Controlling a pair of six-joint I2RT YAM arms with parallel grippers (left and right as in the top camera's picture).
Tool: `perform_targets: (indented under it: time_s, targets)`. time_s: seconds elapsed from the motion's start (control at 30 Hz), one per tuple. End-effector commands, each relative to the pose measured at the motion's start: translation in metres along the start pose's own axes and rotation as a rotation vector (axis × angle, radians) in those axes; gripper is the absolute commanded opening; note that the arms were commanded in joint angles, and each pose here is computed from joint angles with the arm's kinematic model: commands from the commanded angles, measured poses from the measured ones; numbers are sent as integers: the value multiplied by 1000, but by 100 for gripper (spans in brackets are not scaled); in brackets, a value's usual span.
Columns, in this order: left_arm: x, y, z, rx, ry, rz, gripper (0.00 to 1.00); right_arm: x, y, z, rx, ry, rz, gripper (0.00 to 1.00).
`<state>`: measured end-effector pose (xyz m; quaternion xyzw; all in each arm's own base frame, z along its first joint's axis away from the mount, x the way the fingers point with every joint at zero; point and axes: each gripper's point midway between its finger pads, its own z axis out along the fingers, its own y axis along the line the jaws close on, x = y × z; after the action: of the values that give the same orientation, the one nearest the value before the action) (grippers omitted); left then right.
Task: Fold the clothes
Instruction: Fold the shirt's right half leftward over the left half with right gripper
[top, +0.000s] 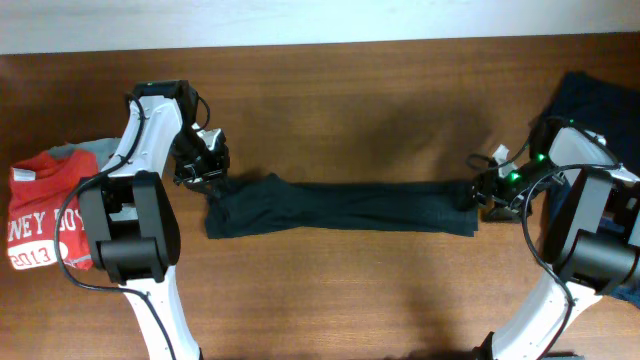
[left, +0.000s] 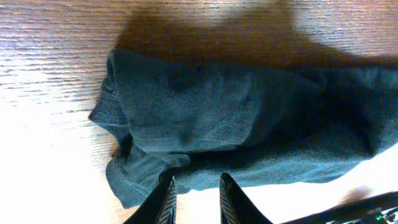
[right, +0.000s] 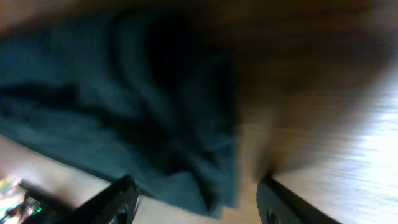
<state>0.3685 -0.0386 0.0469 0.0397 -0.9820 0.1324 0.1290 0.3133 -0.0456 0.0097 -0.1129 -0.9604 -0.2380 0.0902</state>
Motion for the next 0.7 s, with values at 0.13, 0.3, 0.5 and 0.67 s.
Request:
perform_targets:
  time_s: [0.13, 0.3, 0.5, 0.67]
  targets:
    - [0, -3, -18, -5, -49, 27, 24, -3, 30, 26, -104, -40, -99, 22]
    - [1, -3, -18, -5, -44, 26, 20, -12, 22, 9, -92, -76, -69, 4]
    - [2, -5, -25, -5, -68, 32, 18, -35, 12, -62, 22, -172, -21, 4]
    - [1, -6, -28, -5, -81, 36, 18, -36, 67, -95, 104, -195, -167, 4]
